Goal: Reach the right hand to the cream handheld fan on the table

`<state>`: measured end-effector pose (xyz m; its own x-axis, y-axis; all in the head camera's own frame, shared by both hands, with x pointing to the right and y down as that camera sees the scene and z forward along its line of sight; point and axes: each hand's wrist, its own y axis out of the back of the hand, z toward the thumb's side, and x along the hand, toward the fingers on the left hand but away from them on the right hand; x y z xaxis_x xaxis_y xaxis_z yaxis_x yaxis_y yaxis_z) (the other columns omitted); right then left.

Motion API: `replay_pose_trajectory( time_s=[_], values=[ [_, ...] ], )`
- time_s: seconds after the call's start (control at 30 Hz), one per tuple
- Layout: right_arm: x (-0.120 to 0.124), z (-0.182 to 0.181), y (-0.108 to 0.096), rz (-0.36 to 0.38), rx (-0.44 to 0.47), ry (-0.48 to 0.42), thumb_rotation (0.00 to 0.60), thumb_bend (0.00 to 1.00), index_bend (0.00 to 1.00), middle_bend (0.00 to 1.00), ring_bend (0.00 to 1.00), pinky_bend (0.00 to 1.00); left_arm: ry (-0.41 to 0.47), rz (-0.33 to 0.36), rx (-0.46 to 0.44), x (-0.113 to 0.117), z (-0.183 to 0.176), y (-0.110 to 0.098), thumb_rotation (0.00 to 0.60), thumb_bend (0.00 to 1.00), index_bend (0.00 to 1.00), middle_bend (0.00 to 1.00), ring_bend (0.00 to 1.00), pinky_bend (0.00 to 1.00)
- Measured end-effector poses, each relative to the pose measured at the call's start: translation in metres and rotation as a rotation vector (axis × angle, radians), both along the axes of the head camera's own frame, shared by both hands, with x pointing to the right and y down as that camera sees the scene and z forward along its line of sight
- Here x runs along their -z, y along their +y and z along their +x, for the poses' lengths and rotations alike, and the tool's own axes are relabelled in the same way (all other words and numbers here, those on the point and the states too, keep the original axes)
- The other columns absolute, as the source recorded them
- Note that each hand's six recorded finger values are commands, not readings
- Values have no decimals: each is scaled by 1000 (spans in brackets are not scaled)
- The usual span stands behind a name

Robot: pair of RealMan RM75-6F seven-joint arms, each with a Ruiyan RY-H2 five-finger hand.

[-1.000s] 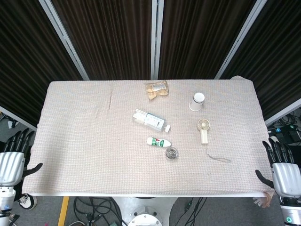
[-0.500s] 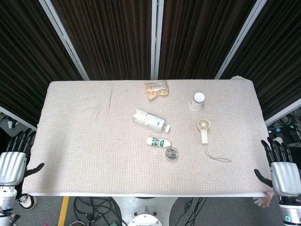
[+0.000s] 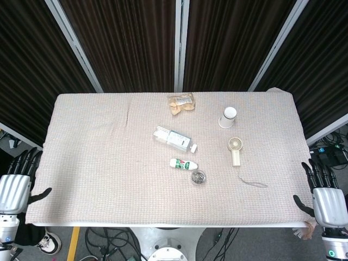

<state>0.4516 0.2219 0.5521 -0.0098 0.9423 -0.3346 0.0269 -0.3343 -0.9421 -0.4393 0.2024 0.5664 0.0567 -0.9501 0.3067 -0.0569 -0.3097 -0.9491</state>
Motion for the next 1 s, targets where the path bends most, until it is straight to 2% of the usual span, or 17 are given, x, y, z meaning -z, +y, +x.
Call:
replay_pose_trajectory(
  time_s=[0.13, 0.2, 0.37, 0.43, 0.53, 0.6, 0.7, 0.73, 0.8, 0.87, 1.0],
  values=[
    [-3, -1, -3, -13, 4, 5, 600, 164, 0, 0, 0, 0, 3, -7, 5, -4, -1, 4, 600, 32, 37, 0, 0, 127],
    [-5, -1, -6, -18, 8, 12, 600, 233, 0, 0, 0, 0, 2, -9, 9, -5, -2, 4, 600, 32, 37, 0, 0, 127],
    [-11, -5, -11, -27, 18, 20, 600, 920, 0, 0, 0, 0, -4, -12, 4, -6, -4, 2, 600, 32, 38, 0, 0, 127],
    [-16, -8, -14, -39, 26, 27, 600, 999, 0, 9, 0, 0, -6, -8, 2, -4, -4, 1, 600, 32, 37, 0, 0, 127],
    [-24, -13, -19, -67, 41, 39, 600, 1000, 0, 93, 12, 46, -5, -6, 7, -4, -5, 1, 600, 33, 37, 0, 0, 127],
    [-29, -19, -22, -84, 52, 46, 600, 1000, 0, 171, 107, 191, -3, -8, 10, -4, -5, 1, 600, 32, 37, 0, 0, 127],
    [-38, -30, -29, -98, 75, 55, 600, 1000, 0, 300, 406, 483, -4, -15, 13, -6, -7, 3, 600, 32, 37, 0, 0, 127],
    [-40, -33, -31, -97, 83, 60, 600, 1000, 0, 364, 475, 539, -4, -17, 14, -7, -7, 3, 600, 32, 37, 0, 0, 127],
    [-46, -39, -35, -97, 99, 74, 600, 1000, 0, 587, 635, 656, -3, -19, 17, -8, -8, 3, 600, 32, 37, 0, 0, 127],
    [-53, -44, -38, -112, 109, 81, 600, 1000, 0, 725, 734, 726, -2, -20, 20, -9, -9, 3, 600, 32, 37, 0, 0, 127],
    [-73, -57, -44, -171, 123, 82, 600, 1000, 0, 833, 797, 760, -1, -23, 26, -11, -12, 3, 600, 32, 37, 0, 0, 127]
  ],
)
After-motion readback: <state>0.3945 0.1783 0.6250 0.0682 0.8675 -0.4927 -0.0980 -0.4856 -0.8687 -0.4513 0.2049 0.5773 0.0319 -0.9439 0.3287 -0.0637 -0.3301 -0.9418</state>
